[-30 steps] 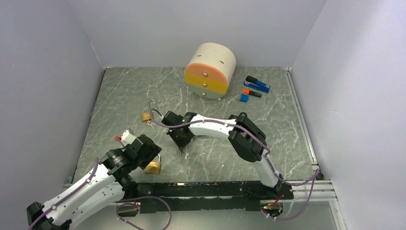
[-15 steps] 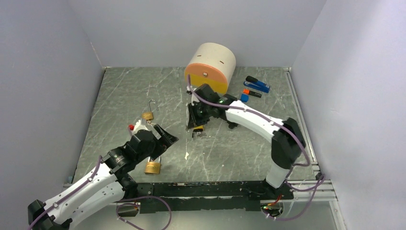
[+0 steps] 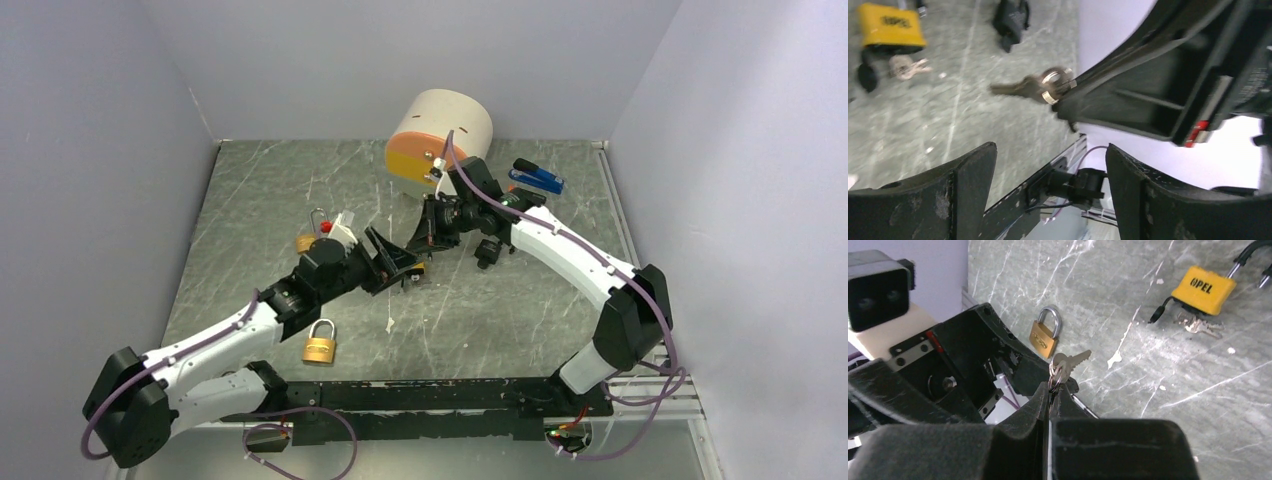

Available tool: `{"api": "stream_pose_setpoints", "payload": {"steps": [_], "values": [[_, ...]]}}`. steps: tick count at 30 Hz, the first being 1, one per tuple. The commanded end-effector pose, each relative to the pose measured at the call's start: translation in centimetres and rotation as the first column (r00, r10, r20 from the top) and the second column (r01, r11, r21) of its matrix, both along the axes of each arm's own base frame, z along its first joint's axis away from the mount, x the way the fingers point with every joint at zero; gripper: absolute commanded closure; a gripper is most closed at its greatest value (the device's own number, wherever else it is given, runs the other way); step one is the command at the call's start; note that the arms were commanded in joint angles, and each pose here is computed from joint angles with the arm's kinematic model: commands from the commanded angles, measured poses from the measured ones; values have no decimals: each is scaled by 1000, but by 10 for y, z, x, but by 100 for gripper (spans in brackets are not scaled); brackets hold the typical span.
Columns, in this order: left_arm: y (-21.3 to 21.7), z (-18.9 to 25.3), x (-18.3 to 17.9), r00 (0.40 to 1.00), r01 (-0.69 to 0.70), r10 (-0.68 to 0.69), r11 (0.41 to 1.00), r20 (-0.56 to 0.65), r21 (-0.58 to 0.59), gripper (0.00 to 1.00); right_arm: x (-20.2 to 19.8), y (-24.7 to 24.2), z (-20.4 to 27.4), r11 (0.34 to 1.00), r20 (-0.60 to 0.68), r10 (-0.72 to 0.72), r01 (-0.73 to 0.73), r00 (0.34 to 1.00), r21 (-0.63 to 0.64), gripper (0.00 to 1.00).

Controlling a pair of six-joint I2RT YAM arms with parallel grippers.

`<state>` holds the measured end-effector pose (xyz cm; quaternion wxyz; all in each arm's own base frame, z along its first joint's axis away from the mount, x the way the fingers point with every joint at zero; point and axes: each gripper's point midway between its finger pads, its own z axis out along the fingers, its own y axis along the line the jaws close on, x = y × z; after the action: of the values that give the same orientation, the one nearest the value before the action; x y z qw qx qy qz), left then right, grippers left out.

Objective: Unlock with the key

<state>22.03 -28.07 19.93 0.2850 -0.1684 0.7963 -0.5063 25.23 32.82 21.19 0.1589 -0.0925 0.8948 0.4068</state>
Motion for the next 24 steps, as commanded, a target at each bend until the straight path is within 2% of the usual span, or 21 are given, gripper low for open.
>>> {"api": "stream_pose_setpoints", "payload": {"steps": [1,3,7,11,24], "values": [[-20,65,9,977,78,-39,980,211,-180,17,-14,-2,16,998,-64,-19,22,998,57,100],[-21,66,12,976,72,-33,982,214,-175,22,-15,-3,16,998,-73,-22,26,997,58,100],[-22,60,17,982,52,-29,991,185,-123,44,-17,-5,17,998,-83,-27,32,996,61,100],[-20,54,19,987,36,-22,996,157,-87,60,-18,-4,18,997,-85,-25,31,996,73,100],[-3,32,30,987,-81,87,996,135,-45,66,-23,-4,18,996,-111,-9,20,994,90,100]]}}
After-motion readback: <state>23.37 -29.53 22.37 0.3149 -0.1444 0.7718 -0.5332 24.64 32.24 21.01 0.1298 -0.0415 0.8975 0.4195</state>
